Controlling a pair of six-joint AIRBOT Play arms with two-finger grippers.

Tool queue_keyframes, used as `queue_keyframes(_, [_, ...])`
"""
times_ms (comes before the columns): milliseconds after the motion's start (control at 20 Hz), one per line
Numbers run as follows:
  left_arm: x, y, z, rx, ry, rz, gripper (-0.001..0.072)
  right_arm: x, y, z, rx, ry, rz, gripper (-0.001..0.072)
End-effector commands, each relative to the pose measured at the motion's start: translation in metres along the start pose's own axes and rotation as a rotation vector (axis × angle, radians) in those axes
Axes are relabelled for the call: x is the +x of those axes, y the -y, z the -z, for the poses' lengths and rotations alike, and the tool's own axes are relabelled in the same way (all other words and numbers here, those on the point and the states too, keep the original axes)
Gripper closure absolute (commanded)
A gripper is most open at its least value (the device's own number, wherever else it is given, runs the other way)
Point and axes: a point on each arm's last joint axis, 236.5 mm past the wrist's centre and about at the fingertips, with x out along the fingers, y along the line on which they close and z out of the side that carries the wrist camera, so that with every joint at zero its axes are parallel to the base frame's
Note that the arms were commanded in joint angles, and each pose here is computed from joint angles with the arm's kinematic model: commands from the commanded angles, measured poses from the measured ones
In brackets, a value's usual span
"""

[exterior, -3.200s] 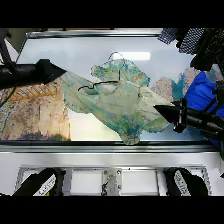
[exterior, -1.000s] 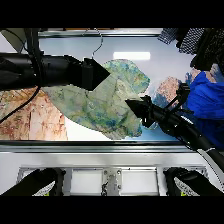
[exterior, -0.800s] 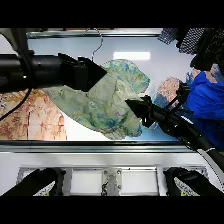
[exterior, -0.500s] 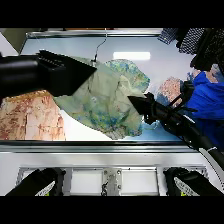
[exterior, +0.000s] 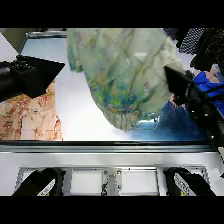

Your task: Fold the clothes and pants, and hang the long-sleeved shirts on hangers.

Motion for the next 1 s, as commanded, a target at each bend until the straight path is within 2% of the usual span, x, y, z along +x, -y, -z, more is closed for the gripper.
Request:
queue_keyframes(0, [0.007,-0.014,0.007,-0.029,0.031,-0.021,0.0699,-0.02,0.031,-0.047,-0.145,0.042,0.14,0.0705])
queue_keyframes(400, [0.051,-0.038,0.03,-0.079,-0.067,-0.047,0.0699,-0.075,0.079,-0.136,-0.402,0.103,0.44,0.0706])
queue_keyframes(950, [0.096,-0.063,0.054,-0.123,-0.176,-0.08,0.0698,-0.173,0.117,-0.243,-0.695,0.161,0.953,0.0705])
